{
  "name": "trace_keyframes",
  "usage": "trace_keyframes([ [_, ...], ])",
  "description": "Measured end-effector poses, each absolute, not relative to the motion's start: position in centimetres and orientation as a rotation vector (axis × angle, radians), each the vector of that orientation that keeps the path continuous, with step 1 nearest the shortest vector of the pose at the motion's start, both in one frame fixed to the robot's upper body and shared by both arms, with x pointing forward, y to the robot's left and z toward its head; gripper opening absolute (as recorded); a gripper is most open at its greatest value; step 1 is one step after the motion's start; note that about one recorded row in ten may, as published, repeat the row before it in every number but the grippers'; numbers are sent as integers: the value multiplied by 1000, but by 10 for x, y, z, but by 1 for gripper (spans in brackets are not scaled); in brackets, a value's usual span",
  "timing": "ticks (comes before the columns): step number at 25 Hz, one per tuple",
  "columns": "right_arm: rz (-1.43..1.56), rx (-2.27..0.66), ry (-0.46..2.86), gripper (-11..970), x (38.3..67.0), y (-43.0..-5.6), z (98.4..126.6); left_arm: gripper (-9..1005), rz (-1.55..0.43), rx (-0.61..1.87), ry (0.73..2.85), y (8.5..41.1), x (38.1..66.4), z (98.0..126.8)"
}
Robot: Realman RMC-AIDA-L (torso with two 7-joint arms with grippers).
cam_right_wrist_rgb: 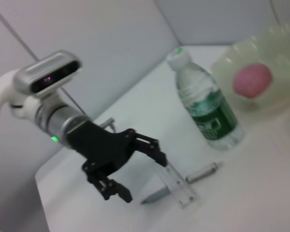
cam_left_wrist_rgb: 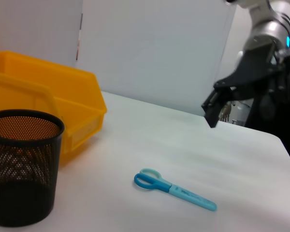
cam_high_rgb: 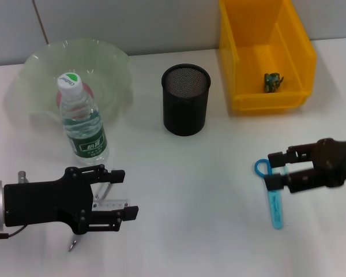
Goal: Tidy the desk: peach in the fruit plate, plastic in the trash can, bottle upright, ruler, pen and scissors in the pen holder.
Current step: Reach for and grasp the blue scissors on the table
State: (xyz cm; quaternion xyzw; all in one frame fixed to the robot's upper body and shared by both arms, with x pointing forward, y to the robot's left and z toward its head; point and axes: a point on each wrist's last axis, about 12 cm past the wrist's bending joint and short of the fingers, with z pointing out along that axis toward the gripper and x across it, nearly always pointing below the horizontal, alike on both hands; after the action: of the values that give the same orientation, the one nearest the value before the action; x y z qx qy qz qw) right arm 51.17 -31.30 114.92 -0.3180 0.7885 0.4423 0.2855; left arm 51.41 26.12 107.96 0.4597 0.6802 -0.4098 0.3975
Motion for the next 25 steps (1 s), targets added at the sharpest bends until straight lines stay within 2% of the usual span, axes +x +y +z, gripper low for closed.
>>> trace_keyframes([
  [9,1197,-611,2537,804,551,-294,1186,812,-1037,1175,1723,261,514,1080],
  [12,1018,-562,2750,804,569,-280,1190,812,-1036,1185,1722,260,514,1080],
  [19,675,-551,3023,803,584,-246,1186,813,-1005,1213,1697,261,515,1080],
  [25,394,-523,3111,803,590,-220,1184,813,-983,1221,1688,263,514,1079],
])
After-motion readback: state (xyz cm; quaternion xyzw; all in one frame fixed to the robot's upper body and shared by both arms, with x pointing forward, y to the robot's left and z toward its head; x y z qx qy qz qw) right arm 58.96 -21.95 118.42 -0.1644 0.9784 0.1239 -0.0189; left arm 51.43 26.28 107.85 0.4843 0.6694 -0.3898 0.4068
